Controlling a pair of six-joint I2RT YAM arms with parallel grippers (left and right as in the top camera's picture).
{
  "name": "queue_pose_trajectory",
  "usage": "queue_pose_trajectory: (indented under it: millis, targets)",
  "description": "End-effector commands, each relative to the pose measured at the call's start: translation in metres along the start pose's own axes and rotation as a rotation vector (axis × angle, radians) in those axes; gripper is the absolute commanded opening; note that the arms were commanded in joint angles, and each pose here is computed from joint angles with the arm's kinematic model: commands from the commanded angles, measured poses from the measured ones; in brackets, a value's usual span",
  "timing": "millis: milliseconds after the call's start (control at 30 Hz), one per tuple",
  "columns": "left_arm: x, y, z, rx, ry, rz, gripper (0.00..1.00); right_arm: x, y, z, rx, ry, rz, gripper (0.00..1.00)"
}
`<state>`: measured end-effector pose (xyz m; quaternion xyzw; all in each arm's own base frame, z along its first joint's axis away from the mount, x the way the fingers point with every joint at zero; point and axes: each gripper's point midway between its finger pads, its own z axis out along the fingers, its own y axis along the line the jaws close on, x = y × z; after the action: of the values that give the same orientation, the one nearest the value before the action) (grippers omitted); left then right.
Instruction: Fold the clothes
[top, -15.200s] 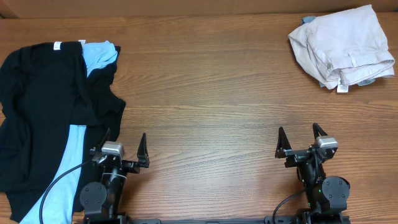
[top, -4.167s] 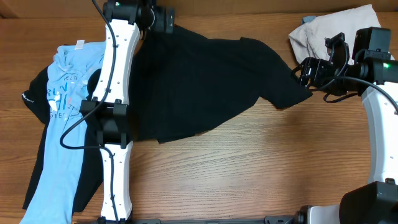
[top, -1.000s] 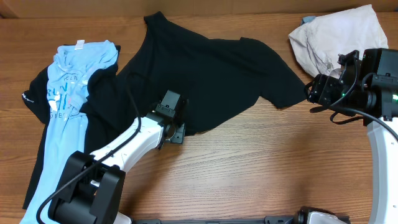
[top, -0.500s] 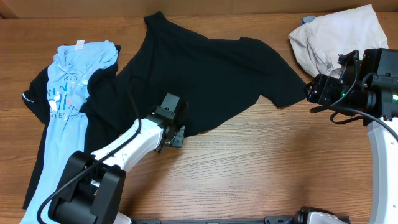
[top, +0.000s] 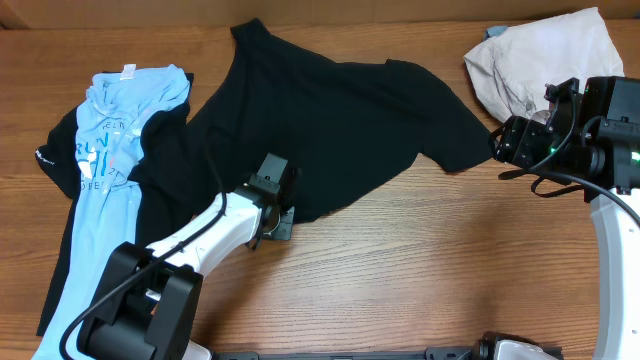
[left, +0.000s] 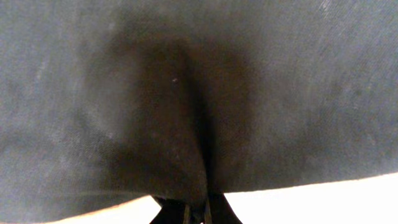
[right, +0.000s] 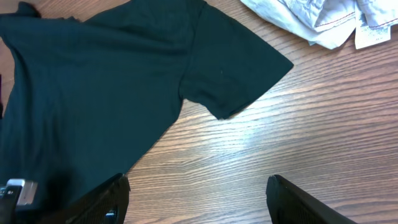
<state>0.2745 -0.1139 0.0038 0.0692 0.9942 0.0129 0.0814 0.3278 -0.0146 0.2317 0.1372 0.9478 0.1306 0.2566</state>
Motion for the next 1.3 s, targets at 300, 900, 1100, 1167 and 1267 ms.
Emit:
queue_pose_trajectory:
  millis: [300, 900, 1100, 1167, 1267]
  targets:
    - [-0.09, 0.016, -0.168, -0.059, -0.155, 0.066, 0.04, 0.0, -0.005, 0.019, 0.012, 0.041, 0.01, 0.82]
    - [-0.096, 0.019, -0.229, -0.053, -0.198, 0.153, 0.04, 0.043, -0.031, 0.124, 0.002, 0.372, 0.118, 0.78]
    - [-0.097, 0.019, -0.227, -0.054, -0.194, 0.146, 0.04, 0.061, -0.047, 0.158, 0.044, 0.394, 0.196, 0.68]
    - [-0.097, 0.019, -0.227, -0.054, -0.194, 0.147, 0.04, 0.067, -0.06, 0.163, 0.115, 0.383, 0.245, 0.68]
    - [-0.097, 0.018, -0.227, -0.053, -0.194, 0.137, 0.04, 0.079, -0.081, 0.169, 0.218, 0.369, 0.277, 0.68]
